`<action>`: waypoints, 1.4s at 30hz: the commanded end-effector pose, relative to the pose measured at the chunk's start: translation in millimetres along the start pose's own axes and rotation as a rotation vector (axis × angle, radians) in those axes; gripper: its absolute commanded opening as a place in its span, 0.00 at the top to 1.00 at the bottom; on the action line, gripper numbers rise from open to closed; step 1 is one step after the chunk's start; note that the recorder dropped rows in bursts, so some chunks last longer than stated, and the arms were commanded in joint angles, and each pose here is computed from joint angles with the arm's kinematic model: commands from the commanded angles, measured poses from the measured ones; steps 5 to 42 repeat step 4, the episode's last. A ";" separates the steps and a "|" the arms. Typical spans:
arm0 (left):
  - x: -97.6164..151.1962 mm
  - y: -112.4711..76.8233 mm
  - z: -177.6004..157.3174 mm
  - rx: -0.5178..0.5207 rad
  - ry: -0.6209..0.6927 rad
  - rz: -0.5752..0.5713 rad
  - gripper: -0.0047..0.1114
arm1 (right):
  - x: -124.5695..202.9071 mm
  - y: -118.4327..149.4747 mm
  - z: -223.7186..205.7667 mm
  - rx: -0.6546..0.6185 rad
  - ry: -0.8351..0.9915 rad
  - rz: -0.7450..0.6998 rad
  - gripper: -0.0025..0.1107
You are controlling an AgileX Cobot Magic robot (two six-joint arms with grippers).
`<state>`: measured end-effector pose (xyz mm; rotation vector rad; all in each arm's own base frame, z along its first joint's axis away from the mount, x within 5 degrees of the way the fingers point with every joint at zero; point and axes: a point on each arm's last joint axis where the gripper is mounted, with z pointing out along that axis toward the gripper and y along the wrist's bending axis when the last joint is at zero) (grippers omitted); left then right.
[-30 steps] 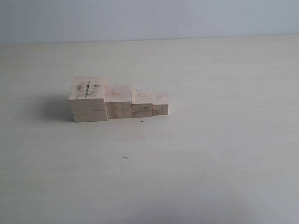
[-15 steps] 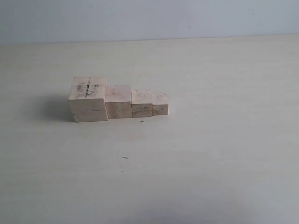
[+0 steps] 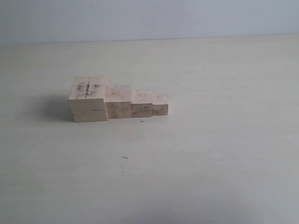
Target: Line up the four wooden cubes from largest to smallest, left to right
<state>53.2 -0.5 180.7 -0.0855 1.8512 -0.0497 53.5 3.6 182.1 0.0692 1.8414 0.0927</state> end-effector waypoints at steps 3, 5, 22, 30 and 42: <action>-0.4 -0.2 -0.1 0.005 -0.014 0.003 0.96 | 0.2 -0.6 0.0 0.007 -0.012 -0.008 0.98; -0.4 -0.2 -0.1 0.005 -0.014 0.003 0.96 | 0.2 -0.6 0.0 0.007 -0.012 -0.008 0.98; -0.4 -0.2 -0.1 0.005 -0.014 0.003 0.96 | 0.2 -0.6 0.0 0.007 -0.012 -0.008 0.98; -0.4 -0.2 -0.1 0.005 -0.014 0.003 0.96 | 0.2 -0.6 0.0 0.007 -0.012 -0.008 0.98; -0.4 -0.2 -0.1 0.005 -0.014 0.003 0.96 | 0.2 -0.6 0.0 0.007 -0.012 -0.008 0.98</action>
